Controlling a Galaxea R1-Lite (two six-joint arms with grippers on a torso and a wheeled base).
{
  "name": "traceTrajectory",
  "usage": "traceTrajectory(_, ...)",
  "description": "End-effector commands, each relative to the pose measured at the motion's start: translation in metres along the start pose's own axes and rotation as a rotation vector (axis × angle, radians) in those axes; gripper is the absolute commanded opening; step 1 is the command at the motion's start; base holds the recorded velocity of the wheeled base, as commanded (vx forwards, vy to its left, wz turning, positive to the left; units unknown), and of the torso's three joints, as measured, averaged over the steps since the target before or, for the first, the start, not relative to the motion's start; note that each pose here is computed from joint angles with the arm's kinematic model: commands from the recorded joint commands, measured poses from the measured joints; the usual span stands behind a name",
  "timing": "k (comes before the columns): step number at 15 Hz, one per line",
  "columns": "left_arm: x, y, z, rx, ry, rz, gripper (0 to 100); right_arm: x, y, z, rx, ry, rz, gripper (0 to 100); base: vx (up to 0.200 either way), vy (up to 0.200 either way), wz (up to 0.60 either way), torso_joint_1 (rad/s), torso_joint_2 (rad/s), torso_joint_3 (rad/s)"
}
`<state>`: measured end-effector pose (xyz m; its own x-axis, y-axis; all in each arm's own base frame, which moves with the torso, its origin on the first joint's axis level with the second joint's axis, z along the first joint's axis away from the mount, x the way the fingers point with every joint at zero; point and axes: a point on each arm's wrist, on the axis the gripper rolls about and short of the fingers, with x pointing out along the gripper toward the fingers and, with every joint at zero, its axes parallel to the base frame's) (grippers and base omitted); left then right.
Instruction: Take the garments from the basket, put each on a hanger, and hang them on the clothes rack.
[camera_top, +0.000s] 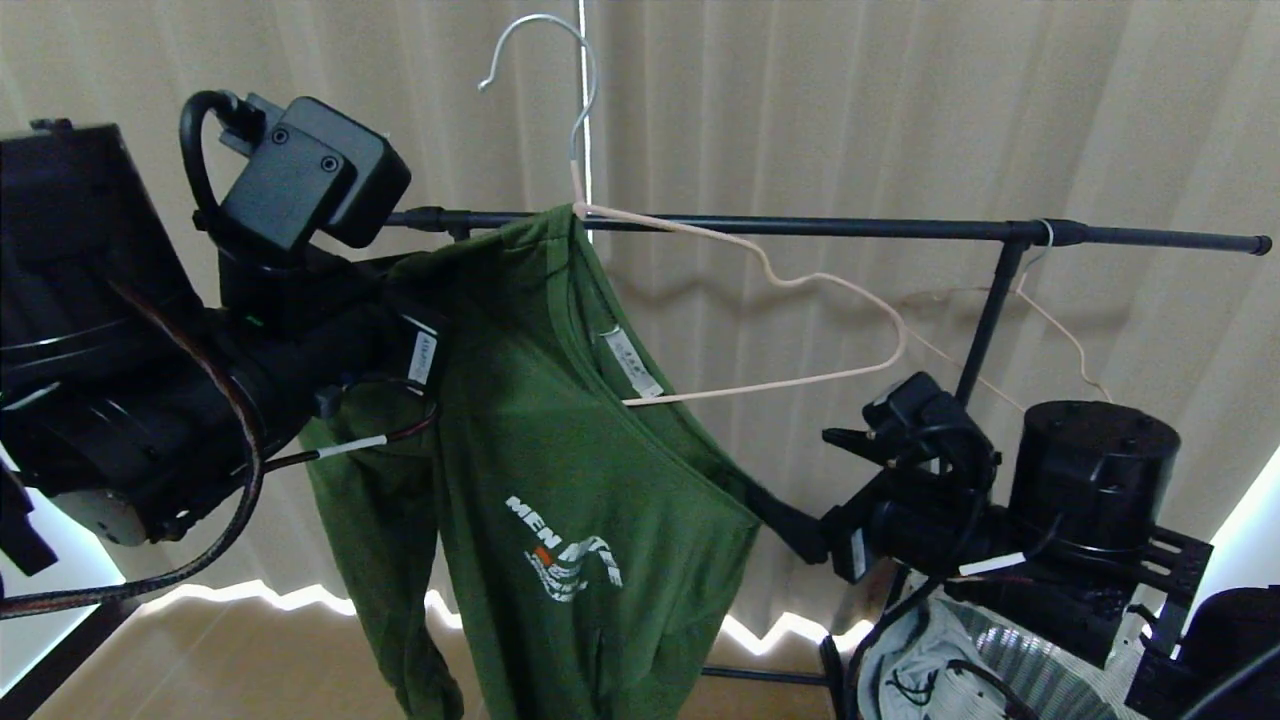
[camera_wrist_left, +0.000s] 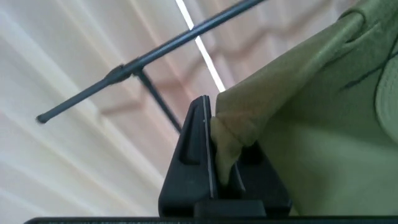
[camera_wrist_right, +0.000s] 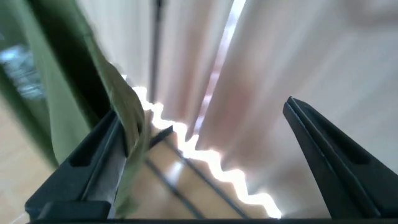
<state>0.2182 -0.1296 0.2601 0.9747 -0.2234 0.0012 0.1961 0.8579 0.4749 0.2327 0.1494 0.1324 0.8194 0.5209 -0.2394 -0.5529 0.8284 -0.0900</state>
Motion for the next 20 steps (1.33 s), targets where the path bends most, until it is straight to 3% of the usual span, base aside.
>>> traceTrajectory(1,0.0,0.003,-0.008,0.016,0.027,0.011,0,-0.013,-0.016,0.011,0.009,-0.051,-0.061,100,0.0,0.0,0.0,0.0,0.0,0.0)
traceTrajectory(3,-0.005,0.002,-0.02,0.043,0.065,0.006,0,-0.022,-0.032,0.022,-0.004,-0.085,-0.12,100,0.0,0.0,0.0,0.0,0.0,0.0)
traceTrajectory(7,-0.015,0.0,-0.032,0.055,0.094,-0.007,0,-0.033,-0.044,0.031,-0.028,-0.122,-0.172,100,0.0,0.0,0.0,0.0,0.0,0.0)
traceTrajectory(9,-0.018,0.004,-0.04,0.072,0.122,0.005,0,-0.036,-0.044,0.035,-0.029,-0.14,-0.174,100,0.0,0.0,0.0,0.0,0.0,0.0)
traceTrajectory(11,-0.023,0.008,-0.052,0.152,0.161,0.014,0,-0.039,-0.044,0.039,-0.032,-0.161,-0.177,100,0.0,0.0,0.0,0.0,0.0,0.0)
traceTrajectory(14,-0.024,0.009,-0.056,0.17,0.168,0.023,0,-0.043,-0.043,0.042,-0.034,-0.176,-0.175,100,0.0,0.0,0.0,0.0,0.0,0.0)
traceTrajectory(18,-0.02,0.007,-0.055,0.13,0.171,0.026,0,-0.05,-0.019,0.049,-0.048,-0.163,-0.063,100,0.0,0.0,0.0,0.0,0.0,0.0)
traceTrajectory(20,-0.015,0.005,-0.054,0.065,0.176,0.037,0,-0.054,0.001,0.057,-0.061,-0.166,0.04,100,0.0,0.0,0.0,0.0,0.0,0.0)
